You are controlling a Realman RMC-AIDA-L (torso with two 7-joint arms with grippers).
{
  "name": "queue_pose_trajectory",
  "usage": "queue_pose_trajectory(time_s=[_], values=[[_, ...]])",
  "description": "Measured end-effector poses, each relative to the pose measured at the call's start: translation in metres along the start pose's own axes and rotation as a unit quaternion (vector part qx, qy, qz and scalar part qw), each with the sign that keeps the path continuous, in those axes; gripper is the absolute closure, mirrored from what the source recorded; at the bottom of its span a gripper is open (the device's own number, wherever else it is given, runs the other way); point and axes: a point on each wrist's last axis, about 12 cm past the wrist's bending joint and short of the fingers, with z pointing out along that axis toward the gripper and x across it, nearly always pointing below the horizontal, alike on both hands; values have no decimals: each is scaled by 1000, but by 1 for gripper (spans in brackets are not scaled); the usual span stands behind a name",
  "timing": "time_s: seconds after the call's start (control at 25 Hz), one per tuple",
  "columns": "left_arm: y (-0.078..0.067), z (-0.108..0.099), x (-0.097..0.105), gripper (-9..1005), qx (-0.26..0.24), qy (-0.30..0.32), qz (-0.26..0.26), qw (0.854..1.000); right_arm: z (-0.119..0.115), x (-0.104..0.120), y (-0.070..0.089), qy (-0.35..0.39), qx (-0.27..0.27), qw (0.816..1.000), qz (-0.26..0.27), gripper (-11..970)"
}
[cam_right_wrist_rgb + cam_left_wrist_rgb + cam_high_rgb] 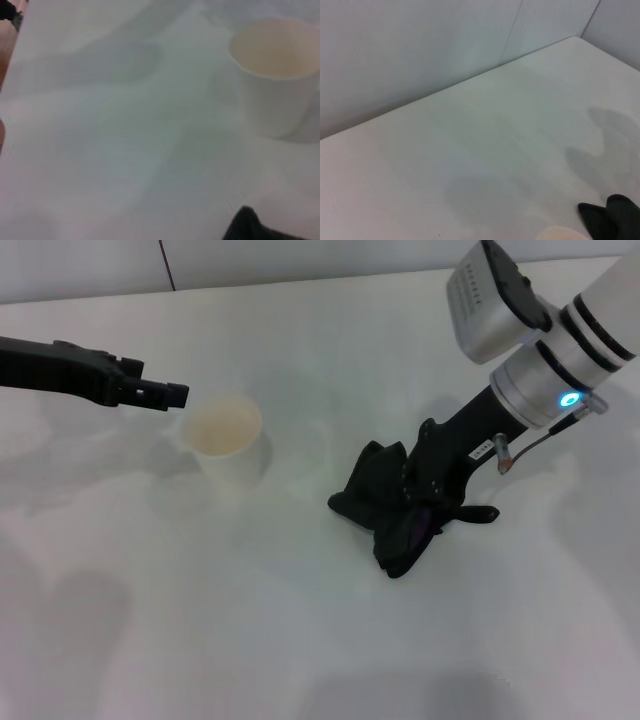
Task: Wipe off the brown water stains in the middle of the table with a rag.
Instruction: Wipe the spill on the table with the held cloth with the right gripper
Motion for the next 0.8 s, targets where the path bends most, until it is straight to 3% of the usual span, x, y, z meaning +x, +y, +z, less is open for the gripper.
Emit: queue_pose_trajectory(time_s=[0.32,0.8], values=[[-1,1,0,107,2,0,-1,1000,1,-6,-1,-6,1,1000,-5,925],[0,0,2,106,1,2,-2,1000,-11,16,-5,4,30,999,27,923]])
